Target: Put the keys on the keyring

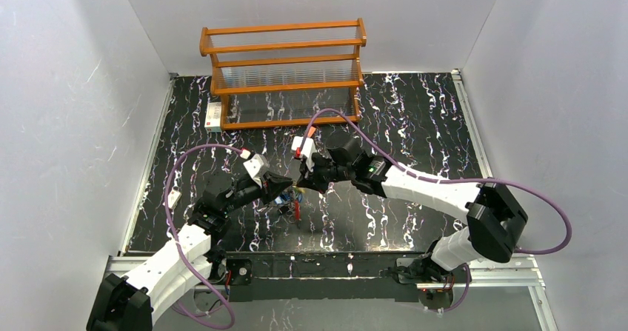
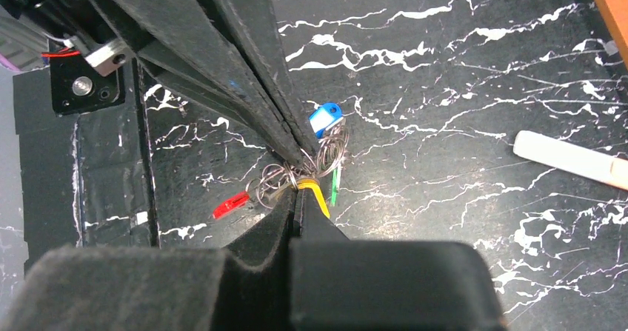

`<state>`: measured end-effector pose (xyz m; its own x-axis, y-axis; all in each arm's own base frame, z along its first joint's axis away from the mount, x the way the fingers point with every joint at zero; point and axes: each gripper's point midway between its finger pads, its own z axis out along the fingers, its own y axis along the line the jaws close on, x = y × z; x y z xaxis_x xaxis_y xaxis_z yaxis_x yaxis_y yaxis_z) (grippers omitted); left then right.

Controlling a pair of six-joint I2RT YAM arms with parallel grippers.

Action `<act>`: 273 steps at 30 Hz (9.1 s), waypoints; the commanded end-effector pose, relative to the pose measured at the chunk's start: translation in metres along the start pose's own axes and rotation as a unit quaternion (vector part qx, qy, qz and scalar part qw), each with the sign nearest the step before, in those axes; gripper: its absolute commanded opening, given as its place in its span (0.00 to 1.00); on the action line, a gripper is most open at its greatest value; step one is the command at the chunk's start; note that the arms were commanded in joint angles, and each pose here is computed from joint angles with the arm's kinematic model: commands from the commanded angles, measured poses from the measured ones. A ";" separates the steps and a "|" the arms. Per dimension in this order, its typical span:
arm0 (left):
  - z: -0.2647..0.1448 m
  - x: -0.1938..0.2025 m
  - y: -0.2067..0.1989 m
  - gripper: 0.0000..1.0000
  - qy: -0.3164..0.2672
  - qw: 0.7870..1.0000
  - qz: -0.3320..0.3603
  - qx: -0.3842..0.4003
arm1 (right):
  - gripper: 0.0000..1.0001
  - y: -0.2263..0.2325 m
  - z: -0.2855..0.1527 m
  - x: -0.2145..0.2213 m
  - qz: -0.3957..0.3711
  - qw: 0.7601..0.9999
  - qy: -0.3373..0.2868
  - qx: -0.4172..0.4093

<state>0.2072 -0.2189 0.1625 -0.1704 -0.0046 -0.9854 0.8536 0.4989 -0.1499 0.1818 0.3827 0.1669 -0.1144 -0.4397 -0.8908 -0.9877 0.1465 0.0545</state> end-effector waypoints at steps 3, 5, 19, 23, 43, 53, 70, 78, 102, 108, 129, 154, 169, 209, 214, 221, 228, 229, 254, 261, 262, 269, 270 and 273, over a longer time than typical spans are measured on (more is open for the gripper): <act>0.000 -0.016 -0.004 0.00 -0.030 0.999 0.016 0.008 | 0.01 -0.009 0.005 -0.008 0.009 1.000 -0.010 0.027; 0.000 -0.016 -0.004 0.00 -0.031 0.999 0.017 0.008 | 0.01 -0.010 0.004 -0.006 0.012 0.999 -0.009 0.031; 0.000 -0.016 -0.006 0.00 -0.030 0.999 0.019 0.013 | 0.01 -0.006 -0.005 -0.026 -0.002 0.999 -0.040 0.025; 0.000 -0.016 -0.006 0.00 -0.030 0.999 0.019 0.015 | 0.01 -0.010 -0.001 -0.024 0.004 0.999 -0.034 0.033; 0.000 -0.016 -0.006 0.00 -0.031 0.999 0.022 0.016 | 0.01 -0.011 -0.009 -0.037 0.006 0.998 -0.045 0.043; 0.001 -0.015 -0.006 0.00 -0.030 0.999 0.021 0.018 | 0.01 -0.012 -0.013 -0.046 -0.014 0.997 -0.058 0.045; 0.000 -0.018 -0.007 0.00 -0.037 0.999 0.024 0.017 | 0.01 -0.018 0.002 -0.005 0.023 0.998 -0.003 0.058; -0.001 -0.020 -0.007 0.00 -0.040 0.999 0.027 0.017 | 0.01 -0.016 0.005 0.006 0.032 0.998 0.009 0.053; -0.004 -0.024 -0.012 0.00 -0.053 0.997 0.044 0.026 | 0.01 -0.008 -0.020 -0.025 -0.001 0.997 -0.060 0.057; -0.013 -0.031 -0.023 0.00 -0.089 0.986 0.134 0.052 | 0.01 -0.007 -0.029 -0.038 -0.013 0.995 -0.078 0.059; -0.029 -0.042 -0.033 0.00 -0.139 0.934 0.323 0.062 | 0.01 -0.002 -0.039 -0.041 -0.026 0.995 -0.080 0.054; -0.011 -0.029 -0.013 0.00 -0.080 0.992 0.096 0.020 | 0.01 0.013 -0.019 -0.029 -0.009 0.999 -0.053 -0.009; -0.012 -0.029 -0.015 0.00 -0.080 0.991 0.100 0.026 | 0.01 0.015 -0.014 -0.039 -0.009 0.998 -0.060 -0.023; -0.013 -0.032 -0.017 0.00 -0.087 0.990 0.106 0.028 | 0.01 -0.011 0.006 -0.002 0.040 0.998 0.007 0.037; -0.014 -0.034 -0.016 0.00 -0.090 0.990 0.108 0.025 | 0.01 -0.013 0.006 0.010 0.051 0.997 0.030 0.045; -0.014 -0.034 -0.016 0.00 -0.090 0.990 0.108 0.023 | 0.01 -0.012 0.007 0.014 0.054 0.997 0.036 0.040; -0.015 -0.034 -0.017 0.00 -0.093 0.989 0.110 0.025 | 0.01 -0.004 0.007 0.006 0.053 0.998 0.025 0.017; -0.015 -0.035 -0.017 0.00 -0.093 0.989 0.110 0.025 | 0.01 -0.003 0.008 0.006 0.053 0.998 0.024 0.013; -0.016 -0.036 -0.018 0.00 -0.096 0.989 0.112 0.026 | 0.36 0.002 -0.016 -0.020 0.020 0.998 -0.046 0.025; -0.016 -0.037 -0.018 0.00 -0.097 0.989 0.113 0.028 | 0.68 -0.002 -0.031 -0.029 -0.009 0.994 -0.090 0.054; -0.016 -0.037 -0.019 0.00 -0.097 0.988 0.113 0.028 | 0.71 -0.002 -0.033 -0.028 -0.021 0.993 -0.097 0.057; -0.016 -0.037 -0.020 0.00 -0.098 0.988 0.114 0.032 | 0.74 -0.008 -0.044 -0.036 -0.088 0.981 -0.147 0.087; -0.016 -0.037 -0.020 0.00 -0.098 0.988 0.114 0.032 | 0.74 -0.008 -0.045 -0.038 -0.099 0.979 -0.155 0.089; -0.016 -0.036 -0.021 0.00 -0.097 0.988 0.114 0.035 | 0.72 -0.009 -0.044 -0.037 -0.116 0.974 -0.173 0.095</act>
<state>0.1891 -0.2125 0.1776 0.0441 -0.0306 -0.9986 0.8870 0.4611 0.0250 0.1806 0.3552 0.1891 0.0351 -0.2681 -0.9628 -0.9676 0.2318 -0.0998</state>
